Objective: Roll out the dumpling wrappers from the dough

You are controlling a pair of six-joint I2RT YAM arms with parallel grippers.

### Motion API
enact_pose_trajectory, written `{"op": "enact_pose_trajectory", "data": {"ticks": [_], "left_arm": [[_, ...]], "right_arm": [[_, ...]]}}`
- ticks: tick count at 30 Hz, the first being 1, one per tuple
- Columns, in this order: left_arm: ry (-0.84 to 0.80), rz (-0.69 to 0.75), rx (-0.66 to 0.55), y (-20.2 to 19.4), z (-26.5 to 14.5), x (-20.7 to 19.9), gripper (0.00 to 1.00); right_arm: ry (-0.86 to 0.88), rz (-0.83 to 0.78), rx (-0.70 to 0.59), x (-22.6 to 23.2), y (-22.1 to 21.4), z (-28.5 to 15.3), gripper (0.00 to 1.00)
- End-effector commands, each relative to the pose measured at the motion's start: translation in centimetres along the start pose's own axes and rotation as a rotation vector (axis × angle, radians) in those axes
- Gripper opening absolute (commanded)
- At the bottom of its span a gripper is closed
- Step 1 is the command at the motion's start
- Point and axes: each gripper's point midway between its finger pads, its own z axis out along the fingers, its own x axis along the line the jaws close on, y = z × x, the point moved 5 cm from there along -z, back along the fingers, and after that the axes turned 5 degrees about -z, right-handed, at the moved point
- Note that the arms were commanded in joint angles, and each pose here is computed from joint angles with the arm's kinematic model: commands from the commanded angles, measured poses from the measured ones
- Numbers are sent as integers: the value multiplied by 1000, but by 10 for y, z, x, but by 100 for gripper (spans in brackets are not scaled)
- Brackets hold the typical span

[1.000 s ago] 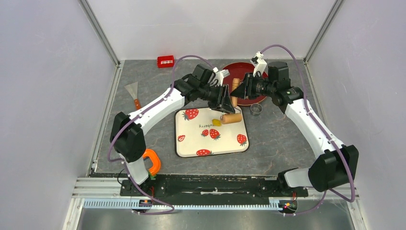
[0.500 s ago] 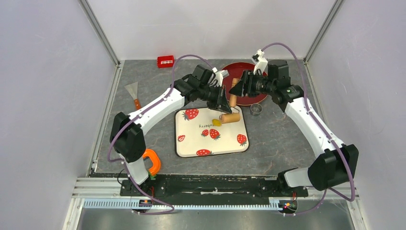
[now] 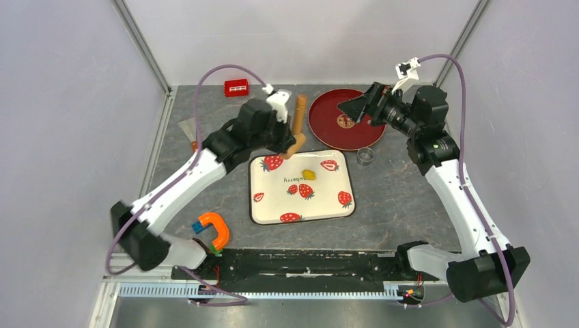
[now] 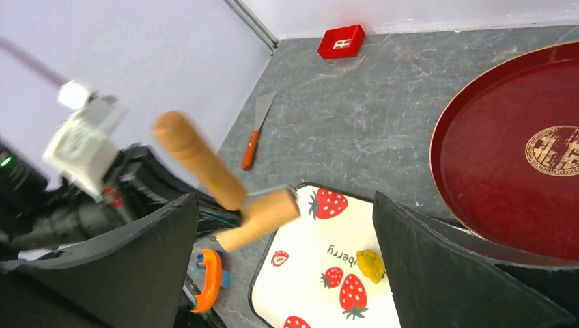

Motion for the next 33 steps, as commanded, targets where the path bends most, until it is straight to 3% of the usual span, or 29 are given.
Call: {"op": "enact_pose_trajectory", "data": {"ticks": [1,6,9,20,29,33], "left_arm": [[139,263,-344,31,-43,24,2],[191,416,-609,20,-80,43,2],[227,465,-693,14,-96,51,2],[339,784,-565,9,-98,59,2],[760,1053,-443,30,-86,49,2],[941,1038,-463,39,-83,40,2]], "right_arm": [[43,104,-29,-2,0,3,98],[77,148,11,0,-5,8,98],[95,174,32,1,-7,10,98],[64,248,115,1,-17,19,98],[131,298,108,30,-7,37,98],[194,327,117,50,-2,50,98]]}}
